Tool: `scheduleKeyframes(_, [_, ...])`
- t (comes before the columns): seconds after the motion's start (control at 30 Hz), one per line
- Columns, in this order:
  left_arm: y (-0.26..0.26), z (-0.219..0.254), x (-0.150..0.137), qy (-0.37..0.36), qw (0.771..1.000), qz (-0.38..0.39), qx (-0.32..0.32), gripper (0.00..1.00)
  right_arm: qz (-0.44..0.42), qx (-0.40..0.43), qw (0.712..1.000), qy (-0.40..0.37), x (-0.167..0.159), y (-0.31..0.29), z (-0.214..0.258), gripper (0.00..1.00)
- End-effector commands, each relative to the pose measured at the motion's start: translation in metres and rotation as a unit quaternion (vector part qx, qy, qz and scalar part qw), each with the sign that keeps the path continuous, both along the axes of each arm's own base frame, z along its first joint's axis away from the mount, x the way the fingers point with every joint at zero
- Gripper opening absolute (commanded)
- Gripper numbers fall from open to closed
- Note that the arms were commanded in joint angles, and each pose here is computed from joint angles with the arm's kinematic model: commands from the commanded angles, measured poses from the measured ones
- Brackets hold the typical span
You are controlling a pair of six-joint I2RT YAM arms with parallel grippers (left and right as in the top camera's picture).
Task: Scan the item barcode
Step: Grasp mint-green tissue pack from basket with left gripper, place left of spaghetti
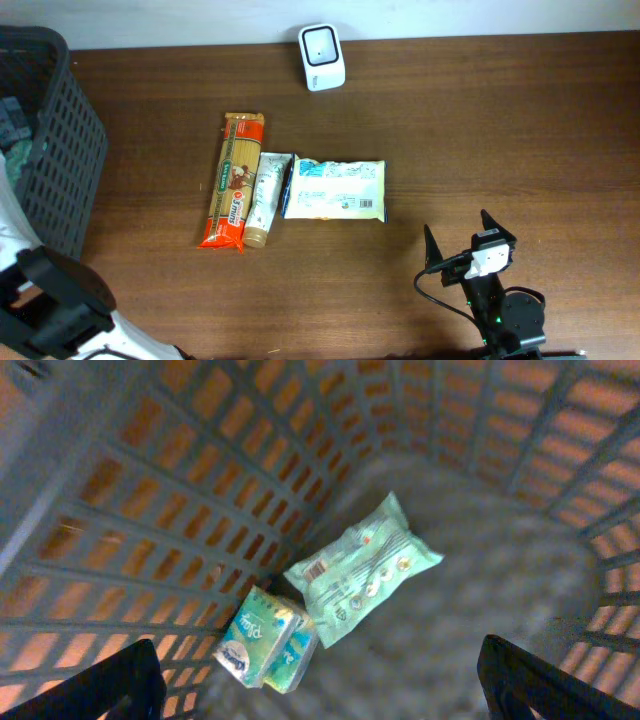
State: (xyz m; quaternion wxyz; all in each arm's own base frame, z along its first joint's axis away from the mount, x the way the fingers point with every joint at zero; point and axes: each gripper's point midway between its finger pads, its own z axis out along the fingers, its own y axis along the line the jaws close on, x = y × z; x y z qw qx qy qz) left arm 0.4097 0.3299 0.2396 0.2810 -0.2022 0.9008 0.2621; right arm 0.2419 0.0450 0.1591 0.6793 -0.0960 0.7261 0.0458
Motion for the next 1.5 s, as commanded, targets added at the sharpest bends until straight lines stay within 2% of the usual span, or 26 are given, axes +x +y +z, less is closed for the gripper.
scheduleKeyframes(0.0, [0.008,-0.045,0.007,0.061,0.996,-0.069,-0.014,1.00,0.000,-0.002,1.000,0.000,0.000,0.000,-0.002,0.99])
scheduleKeyframes(0.03, [0.007,-0.060,0.015,0.072,0.992,-0.102,-0.022,0.99,0.000,-0.002,1.000,0.000,0.000,0.000,-0.002,0.99])
scheduleKeyframes(0.33, [0.023,-0.153,0.040,0.126,0.981,-0.148,-0.028,0.99,0.000,-0.002,1.000,0.000,0.000,0.000,-0.002,0.99])
scheduleKeyframes(0.63, [0.028,-0.217,0.046,0.145,0.977,-0.150,-0.050,1.00,0.000,-0.002,1.000,0.000,0.000,0.000,-0.002,0.99])
scheduleKeyframes(0.73, [0.019,-0.208,0.050,0.127,0.977,-0.153,-0.072,0.99,0.000,-0.002,1.000,0.000,0.000,0.000,-0.002,0.99])
scheduleKeyframes(0.8, [0.015,-0.177,0.061,0.082,0.980,-0.155,-0.094,1.00,0.000,-0.002,1.000,0.000,0.000,0.000,-0.002,0.99])
scheduleKeyframes(0.83, [0.011,-0.144,0.069,0.051,0.978,-0.174,-0.103,0.99,0.000,-0.001,1.000,0.000,0.000,0.000,-0.002,0.99])
scheduleKeyframes(0.93, [0.005,-0.093,0.074,0.022,0.974,-0.198,-0.103,1.00,0.000,-0.002,1.000,0.000,0.000,0.000,-0.002,0.99])
scheduleKeyframes(1.03, [-0.003,-0.095,0.063,0.060,0.965,-0.236,-0.099,0.91,0.000,-0.002,1.000,0.000,0.000,0.000,-0.002,0.99])
scheduleKeyframes(1.13, [-0.002,-0.121,0.062,0.100,0.950,-0.282,-0.087,0.88,0.000,-0.002,1.000,0.000,0.000,0.000,-0.002,0.99])
scheduleKeyframes(1.33, [0.019,-0.185,0.040,0.137,0.946,-0.261,-0.134,0.84,0.000,-0.002,1.000,0.000,0.000,0.000,-0.002,0.99])
scheduleKeyframes(1.47, [0.014,-0.215,0.034,0.158,0.939,-0.259,-0.163,0.67,0.000,-0.002,1.000,0.000,0.000,0.000,-0.002,0.99])
